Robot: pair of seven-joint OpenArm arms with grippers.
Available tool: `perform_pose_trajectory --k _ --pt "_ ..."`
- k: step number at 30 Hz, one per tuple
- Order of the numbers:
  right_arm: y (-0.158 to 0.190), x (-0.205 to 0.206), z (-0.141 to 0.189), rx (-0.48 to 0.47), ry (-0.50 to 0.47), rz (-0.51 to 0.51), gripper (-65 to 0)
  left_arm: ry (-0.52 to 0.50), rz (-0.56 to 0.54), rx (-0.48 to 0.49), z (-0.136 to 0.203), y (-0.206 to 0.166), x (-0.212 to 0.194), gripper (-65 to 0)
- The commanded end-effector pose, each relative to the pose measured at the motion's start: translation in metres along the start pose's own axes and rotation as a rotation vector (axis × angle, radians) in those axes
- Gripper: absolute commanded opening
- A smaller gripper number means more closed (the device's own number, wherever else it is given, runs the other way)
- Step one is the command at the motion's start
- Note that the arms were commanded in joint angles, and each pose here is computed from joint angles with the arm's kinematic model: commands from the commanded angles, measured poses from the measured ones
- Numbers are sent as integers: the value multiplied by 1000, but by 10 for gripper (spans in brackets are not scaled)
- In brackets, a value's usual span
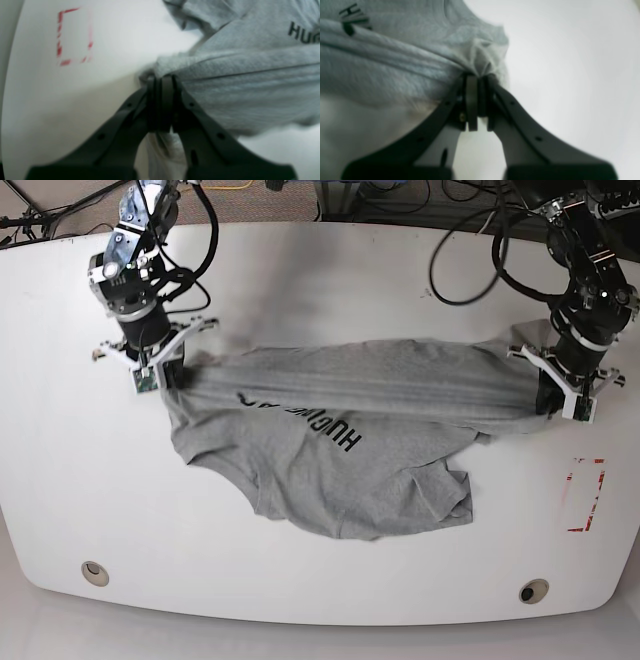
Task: Fold the T-shirt properly
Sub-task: 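Lift the held shirt edge and sweep both grippers away, spreading it flat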
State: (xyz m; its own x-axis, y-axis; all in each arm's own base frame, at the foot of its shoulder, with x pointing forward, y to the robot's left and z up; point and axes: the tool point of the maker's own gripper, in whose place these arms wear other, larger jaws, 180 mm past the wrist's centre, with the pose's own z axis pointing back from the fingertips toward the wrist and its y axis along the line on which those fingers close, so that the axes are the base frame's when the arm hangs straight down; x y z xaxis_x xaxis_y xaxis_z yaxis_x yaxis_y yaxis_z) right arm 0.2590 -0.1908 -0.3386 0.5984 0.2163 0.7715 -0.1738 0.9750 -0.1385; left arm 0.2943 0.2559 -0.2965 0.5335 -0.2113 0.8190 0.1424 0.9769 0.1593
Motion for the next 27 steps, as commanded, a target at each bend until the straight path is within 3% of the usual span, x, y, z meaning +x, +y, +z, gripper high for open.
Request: perform_pose_trajectory --k 1,7,15,21,27 --pt "-5 -16 9 -38 42 0 -642 36 -6 52 8 13 -13 -644" --pt "19 -65 28 14 161 -27 -644 108 33 71 27 18 -51 -646" --pt "32 -95 42 42 241 -35 -644 179 75 94 47 27 -85 -643" --pt "24 -98 44 17 253 -44 -650 177 106 124 65 37 -91 -643" --pt "19 -81 37 10 205 -41 -650 153 107 143 65 44 -83 -643"
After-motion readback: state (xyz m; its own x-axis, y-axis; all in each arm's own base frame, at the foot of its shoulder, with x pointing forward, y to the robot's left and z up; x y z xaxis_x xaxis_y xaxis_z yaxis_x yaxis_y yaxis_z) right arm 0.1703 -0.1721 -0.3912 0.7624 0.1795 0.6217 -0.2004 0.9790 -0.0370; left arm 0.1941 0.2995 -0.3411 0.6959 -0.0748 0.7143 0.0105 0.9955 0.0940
